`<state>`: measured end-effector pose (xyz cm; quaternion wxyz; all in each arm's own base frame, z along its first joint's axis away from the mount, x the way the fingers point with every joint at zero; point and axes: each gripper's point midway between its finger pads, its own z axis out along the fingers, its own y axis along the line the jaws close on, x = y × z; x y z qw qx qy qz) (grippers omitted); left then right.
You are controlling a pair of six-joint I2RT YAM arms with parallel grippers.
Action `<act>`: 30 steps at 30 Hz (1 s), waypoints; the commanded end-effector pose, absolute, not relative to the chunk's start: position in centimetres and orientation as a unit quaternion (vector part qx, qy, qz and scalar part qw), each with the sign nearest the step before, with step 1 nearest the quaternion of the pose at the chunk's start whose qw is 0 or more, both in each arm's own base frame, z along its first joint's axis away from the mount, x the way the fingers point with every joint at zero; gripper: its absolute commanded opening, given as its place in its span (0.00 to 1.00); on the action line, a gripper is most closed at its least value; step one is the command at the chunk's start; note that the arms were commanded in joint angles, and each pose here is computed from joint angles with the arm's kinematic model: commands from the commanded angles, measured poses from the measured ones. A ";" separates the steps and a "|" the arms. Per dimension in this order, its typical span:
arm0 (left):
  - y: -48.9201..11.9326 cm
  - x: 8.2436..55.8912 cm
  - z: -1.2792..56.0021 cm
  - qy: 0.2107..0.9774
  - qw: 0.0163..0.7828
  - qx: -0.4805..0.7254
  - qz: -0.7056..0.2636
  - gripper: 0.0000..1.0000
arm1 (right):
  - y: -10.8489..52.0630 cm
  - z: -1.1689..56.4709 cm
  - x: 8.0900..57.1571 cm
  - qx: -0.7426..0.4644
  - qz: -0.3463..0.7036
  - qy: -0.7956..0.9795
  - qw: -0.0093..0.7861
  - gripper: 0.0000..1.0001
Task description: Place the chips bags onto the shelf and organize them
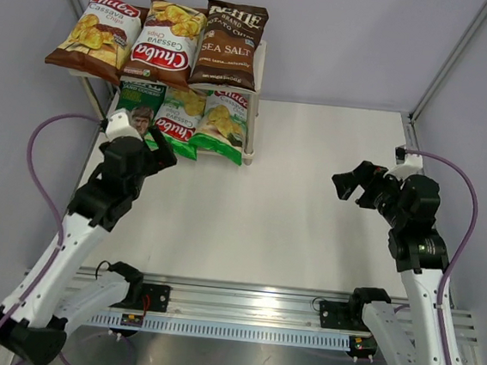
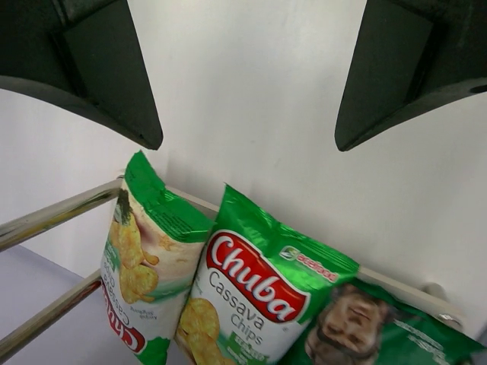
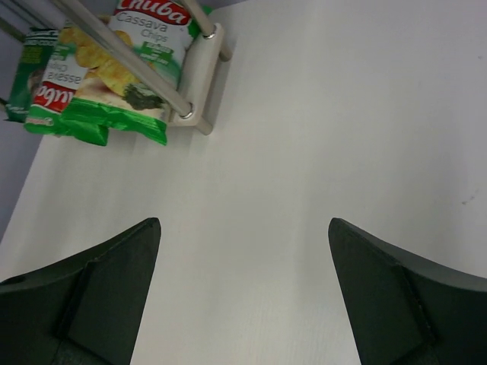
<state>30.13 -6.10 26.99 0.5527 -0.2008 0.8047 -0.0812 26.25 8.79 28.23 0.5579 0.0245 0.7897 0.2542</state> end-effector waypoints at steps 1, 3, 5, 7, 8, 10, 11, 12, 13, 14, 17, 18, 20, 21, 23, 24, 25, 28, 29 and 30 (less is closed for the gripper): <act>-3.2 27.1 27.6 0.818 0.555 -0.149 -0.008 0.99 | 5.8 28.6 26.3 0.057 0.167 0.818 0.548 0.99; -3.6 25.6 28.0 0.819 0.559 -0.126 -0.031 0.99 | 5.0 29.1 25.7 0.060 0.143 0.829 0.538 1.00; -3.9 24.2 28.8 0.812 0.575 -0.087 -0.046 0.99 | 4.2 29.6 25.3 0.068 0.123 0.830 0.540 1.00; -3.4 23.2 29.2 0.810 0.581 -0.070 -0.038 0.99 | 4.0 30.5 24.6 0.069 0.121 0.825 0.547 0.99; -3.2 22.5 29.2 0.811 0.582 -0.057 -0.034 0.99 | 4.1 30.7 24.3 0.068 0.122 0.825 0.548 0.99; -2.7 21.4 29.6 0.805 0.592 -0.031 -0.026 0.99 | 4.1 31.2 23.8 0.066 0.121 0.825 0.548 0.99; -2.6 20.8 29.3 0.807 0.589 -0.022 -0.025 0.99 | 4.0 31.3 23.7 0.068 0.119 0.826 0.547 0.99; -2.5 20.3 29.1 0.804 0.594 -0.005 -0.022 0.99 | 3.9 31.4 23.3 0.069 0.115 0.828 0.545 1.00; -2.4 20.0 29.0 0.804 0.594 -0.002 -0.023 0.99 | 3.8 31.6 23.2 0.070 0.115 0.828 0.544 0.99; -2.4 19.8 28.8 0.803 0.596 -0.001 -0.023 0.99 | 3.8 31.7 23.0 0.068 0.112 0.828 0.545 0.99; -2.8 19.2 28.3 0.788 0.614 0.005 -0.044 0.99 | 3.6 32.2 22.3 0.059 0.105 0.825 0.552 0.99; -2.9 19.1 28.2 0.784 0.618 0.003 -0.050 0.99 | 3.3 32.2 22.0 0.059 0.094 0.822 0.558 1.00; -2.8 18.9 27.9 0.775 0.629 0.000 -0.055 0.99 | 3.5 32.1 21.7 0.040 0.085 0.821 0.563 0.99; -2.7 18.9 27.7 0.773 0.632 -0.003 -0.055 0.99 | 2.9 31.6 21.5 0.044 0.064 0.820 0.566 0.99; -2.4 18.8 27.5 0.766 0.641 -0.013 -0.054 0.99 | 3.0 30.9 21.4 0.020 0.046 0.820 0.570 0.99; -2.4 18.8 27.4 0.763 0.644 -0.020 -0.057 0.99 | 2.7 30.9 21.1 0.013 0.035 0.815 0.578 1.00; -2.3 18.9 27.0 0.759 0.648 -0.027 -0.058 0.99 | 2.6 30.6 21.1 0.007 0.027 0.814 0.580 0.99; -2.3 18.8 27.1 0.753 0.654 -0.031 -0.062 0.99 | 3.1 30.6 21.0 -0.006 0.040 0.801 0.597 0.99; -2.1 18.8 27.1 0.753 0.655 -0.034 -0.060 0.99 | 3.3 30.5 21.2 -0.004 0.047 0.796 0.603 0.99; -2.1 18.9 27.1 0.752 0.655 -0.037 -0.059 0.99 | 3.7 30.6 21.1 -0.007 0.059 0.792 0.608 0.99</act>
